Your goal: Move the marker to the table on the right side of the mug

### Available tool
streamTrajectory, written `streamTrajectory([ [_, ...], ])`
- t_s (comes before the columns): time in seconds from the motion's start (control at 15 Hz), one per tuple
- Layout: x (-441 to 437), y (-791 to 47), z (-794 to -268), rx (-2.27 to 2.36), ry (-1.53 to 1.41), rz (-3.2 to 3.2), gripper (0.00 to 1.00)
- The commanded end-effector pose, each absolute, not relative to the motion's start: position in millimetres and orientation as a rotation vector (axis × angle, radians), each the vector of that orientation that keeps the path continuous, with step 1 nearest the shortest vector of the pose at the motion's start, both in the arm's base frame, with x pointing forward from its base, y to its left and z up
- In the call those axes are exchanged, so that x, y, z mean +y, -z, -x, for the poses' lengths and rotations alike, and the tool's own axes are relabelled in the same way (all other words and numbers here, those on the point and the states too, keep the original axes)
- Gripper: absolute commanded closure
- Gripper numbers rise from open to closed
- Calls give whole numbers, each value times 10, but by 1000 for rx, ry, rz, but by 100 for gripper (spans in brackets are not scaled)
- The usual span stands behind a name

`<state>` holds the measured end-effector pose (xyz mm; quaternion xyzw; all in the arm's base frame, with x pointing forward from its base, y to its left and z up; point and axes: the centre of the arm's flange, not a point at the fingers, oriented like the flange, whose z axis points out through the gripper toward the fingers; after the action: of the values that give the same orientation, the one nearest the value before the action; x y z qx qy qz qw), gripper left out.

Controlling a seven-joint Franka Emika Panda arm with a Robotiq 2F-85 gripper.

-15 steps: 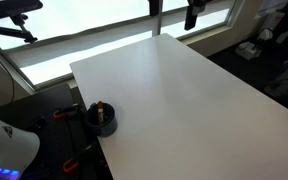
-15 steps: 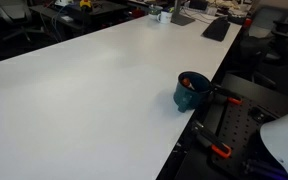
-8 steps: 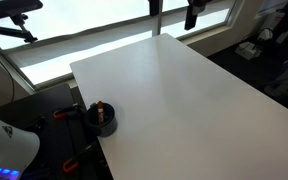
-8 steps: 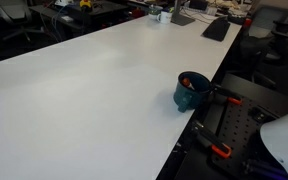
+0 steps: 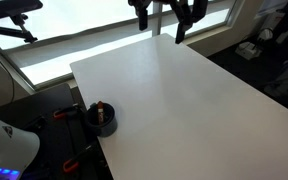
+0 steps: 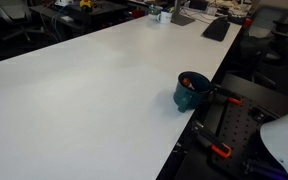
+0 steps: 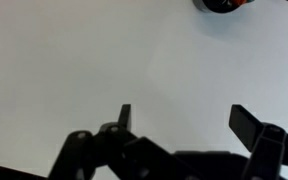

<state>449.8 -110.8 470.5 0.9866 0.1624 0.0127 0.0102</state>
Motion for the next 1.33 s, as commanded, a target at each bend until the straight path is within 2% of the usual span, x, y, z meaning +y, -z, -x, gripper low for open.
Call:
streamTrajectory([
  [0.0,-1063,-4230,-4280,718,6,-3082,0],
  [0.27,-1008,-3675,-4009,917,75,-3073,0],
  [0.33,-1025,-3872,-4161,835,92,-3077,0],
  [0.93,-992,-3831,-4160,858,83,-3070,0],
  [1.27,-688,-3511,-3906,1062,64,-2999,0],
])
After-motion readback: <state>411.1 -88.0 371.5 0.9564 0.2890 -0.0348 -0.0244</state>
